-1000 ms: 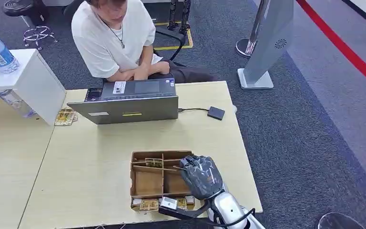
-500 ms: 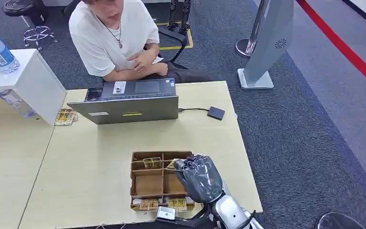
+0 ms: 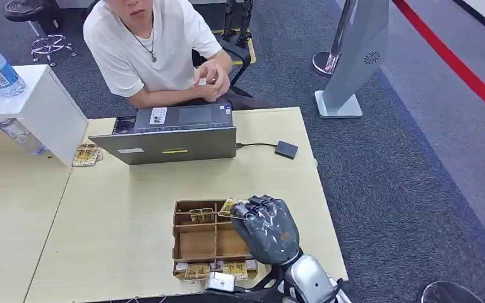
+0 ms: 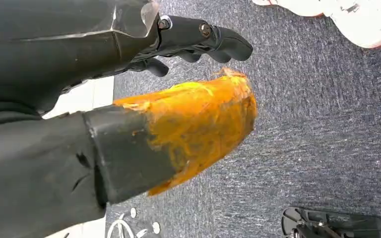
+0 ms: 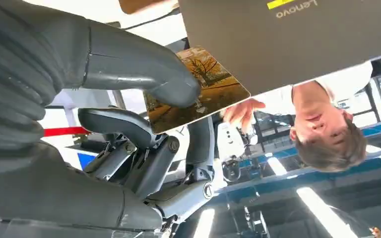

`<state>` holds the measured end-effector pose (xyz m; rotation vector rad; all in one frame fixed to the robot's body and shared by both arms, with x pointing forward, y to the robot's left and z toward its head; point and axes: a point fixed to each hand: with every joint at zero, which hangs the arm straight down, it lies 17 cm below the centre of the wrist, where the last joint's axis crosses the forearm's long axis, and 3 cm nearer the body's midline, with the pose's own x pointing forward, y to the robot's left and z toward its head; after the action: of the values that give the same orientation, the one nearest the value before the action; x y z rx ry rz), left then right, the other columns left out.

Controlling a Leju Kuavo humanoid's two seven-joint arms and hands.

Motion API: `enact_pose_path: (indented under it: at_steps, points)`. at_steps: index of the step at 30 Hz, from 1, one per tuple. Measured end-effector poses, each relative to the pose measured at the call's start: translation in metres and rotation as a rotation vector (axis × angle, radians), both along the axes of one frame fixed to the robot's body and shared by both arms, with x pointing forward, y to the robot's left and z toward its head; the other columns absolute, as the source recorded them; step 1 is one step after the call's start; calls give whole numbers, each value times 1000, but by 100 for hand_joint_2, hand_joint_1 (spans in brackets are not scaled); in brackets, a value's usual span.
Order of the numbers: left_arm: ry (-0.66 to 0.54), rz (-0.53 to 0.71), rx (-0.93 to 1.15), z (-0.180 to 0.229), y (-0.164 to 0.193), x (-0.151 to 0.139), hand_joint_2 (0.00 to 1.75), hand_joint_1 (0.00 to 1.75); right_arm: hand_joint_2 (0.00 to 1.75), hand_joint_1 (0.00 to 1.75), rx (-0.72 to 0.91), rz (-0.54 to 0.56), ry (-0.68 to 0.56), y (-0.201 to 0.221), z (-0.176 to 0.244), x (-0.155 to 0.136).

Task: Pass the card to the sensor for recognition and then transmit it.

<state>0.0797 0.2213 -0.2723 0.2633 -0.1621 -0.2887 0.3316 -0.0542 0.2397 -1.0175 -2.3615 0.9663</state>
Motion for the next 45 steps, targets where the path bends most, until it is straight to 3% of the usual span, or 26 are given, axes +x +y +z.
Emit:
enact_pose_path:
  at_steps: [27,28,29,30,38,45]
  points:
    - [-3,-31,-3,0,-3,1,0,0,175,175,73,-42,25,9,25,69]
    - [-3,-31,-4,0,-3,1,0,0,175,140,73,-43,28,9,25,71]
    - [-3,-31,-4,0,-3,1,0,0,175,51,72,-43,28,10,25,72]
    - [-3,-32,-4,0,-3,1,0,0,175,0,71,-44,30,10,25,73]
    - [-1,-35,-9,0,-4,1,0,0,175,0,64,-49,37,11,21,76]
    - [-2,-31,-7,0,-4,1,0,0,175,0,150,-15,81,6,20,74]
